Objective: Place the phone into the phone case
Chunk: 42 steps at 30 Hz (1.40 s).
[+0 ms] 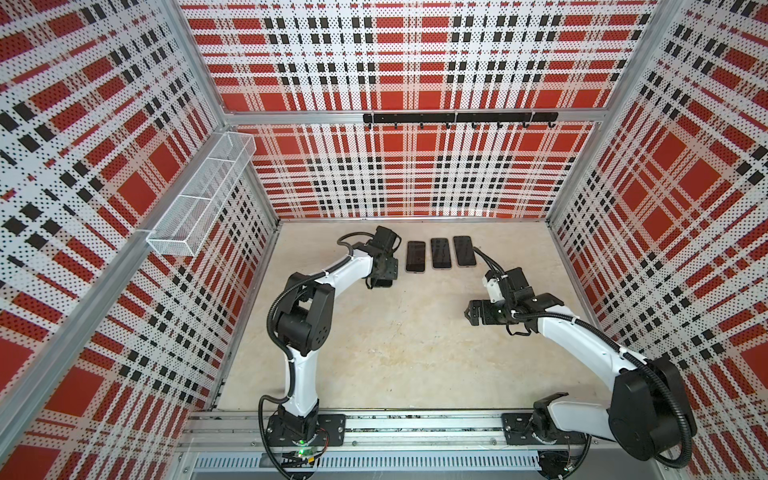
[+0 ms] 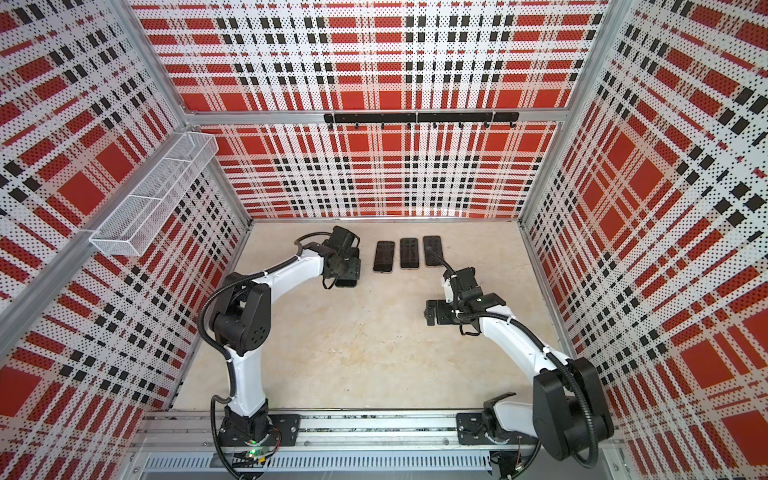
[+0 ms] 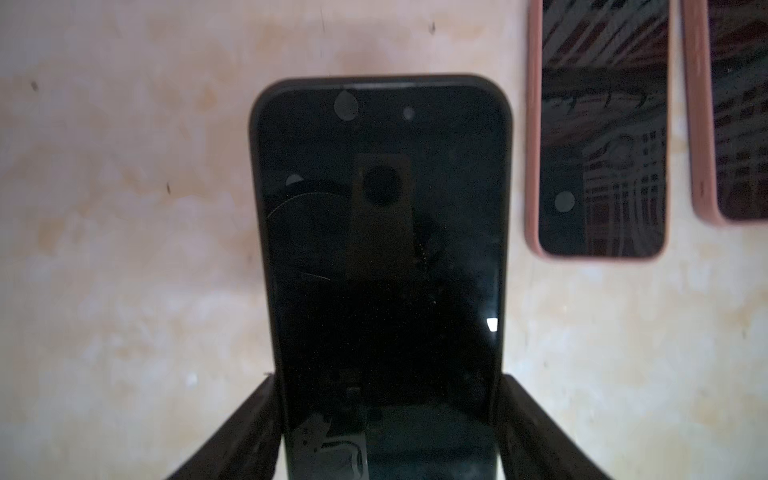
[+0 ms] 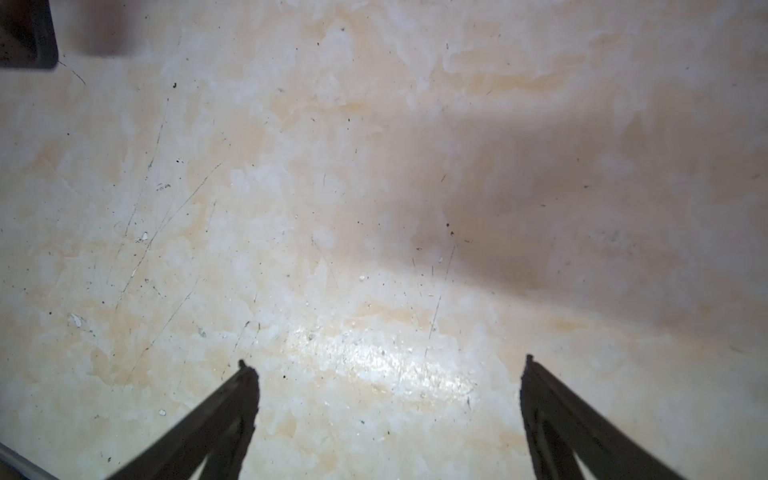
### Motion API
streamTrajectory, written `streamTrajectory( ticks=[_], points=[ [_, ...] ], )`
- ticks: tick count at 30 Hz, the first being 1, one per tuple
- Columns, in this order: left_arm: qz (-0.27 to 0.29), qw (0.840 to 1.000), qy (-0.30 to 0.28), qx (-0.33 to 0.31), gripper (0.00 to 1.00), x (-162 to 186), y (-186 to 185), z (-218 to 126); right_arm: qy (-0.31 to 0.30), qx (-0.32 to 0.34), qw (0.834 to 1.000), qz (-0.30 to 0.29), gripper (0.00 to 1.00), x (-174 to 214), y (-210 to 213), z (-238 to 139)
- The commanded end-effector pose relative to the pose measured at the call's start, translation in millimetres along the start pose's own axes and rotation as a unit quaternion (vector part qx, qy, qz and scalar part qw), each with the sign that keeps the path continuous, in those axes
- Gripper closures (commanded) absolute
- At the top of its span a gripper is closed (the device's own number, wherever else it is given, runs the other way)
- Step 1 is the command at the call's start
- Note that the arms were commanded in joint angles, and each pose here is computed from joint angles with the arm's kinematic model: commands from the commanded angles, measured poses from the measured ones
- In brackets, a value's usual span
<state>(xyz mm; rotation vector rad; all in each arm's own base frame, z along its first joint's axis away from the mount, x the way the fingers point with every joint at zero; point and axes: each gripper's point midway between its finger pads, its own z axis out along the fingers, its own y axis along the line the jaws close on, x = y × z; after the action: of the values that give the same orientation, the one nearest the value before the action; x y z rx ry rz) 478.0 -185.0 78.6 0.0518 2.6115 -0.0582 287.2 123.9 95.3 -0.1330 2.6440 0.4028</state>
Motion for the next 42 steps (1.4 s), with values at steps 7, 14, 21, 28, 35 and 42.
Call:
streamTrajectory(
  ticks=[7, 14, 21, 28, 35, 42],
  points=[
    [0.032, 0.999, -0.001, 0.043, 0.35, -39.4, -19.8, 64.6, -0.022, 0.008, 1.0, -0.005, 0.0, -3.8, -5.2, -11.0],
    [0.026, 0.998, -0.001, 0.055, 0.33, -38.5, -31.9, 76.8, -0.024, 0.012, 1.0, -0.004, 0.0, -4.0, -7.4, -9.7],
    [0.019, 0.997, -0.025, 0.065, 0.14, -50.8, -37.1, 63.4, -0.044, 0.027, 0.999, 0.002, 0.0, -13.9, -15.6, -16.0],
    [-0.02, 0.993, -0.115, -0.004, 0.02, -91.0, 20.4, -10.3, -0.143, 0.106, 0.984, -0.008, 0.0, -52.2, -43.6, -54.3],
    [-0.079, 0.952, -0.275, -0.112, 0.02, -60.8, 101.1, -127.8, -0.274, 0.242, 0.931, 0.008, 0.0, -73.7, -93.8, -87.3],
    [-0.153, 0.88, -0.397, -0.211, 0.02, 8.4, 187.5, -200.3, -0.364, 0.28, 0.888, 0.002, 0.0, -75.3, -116.7, -83.1]
  ],
)
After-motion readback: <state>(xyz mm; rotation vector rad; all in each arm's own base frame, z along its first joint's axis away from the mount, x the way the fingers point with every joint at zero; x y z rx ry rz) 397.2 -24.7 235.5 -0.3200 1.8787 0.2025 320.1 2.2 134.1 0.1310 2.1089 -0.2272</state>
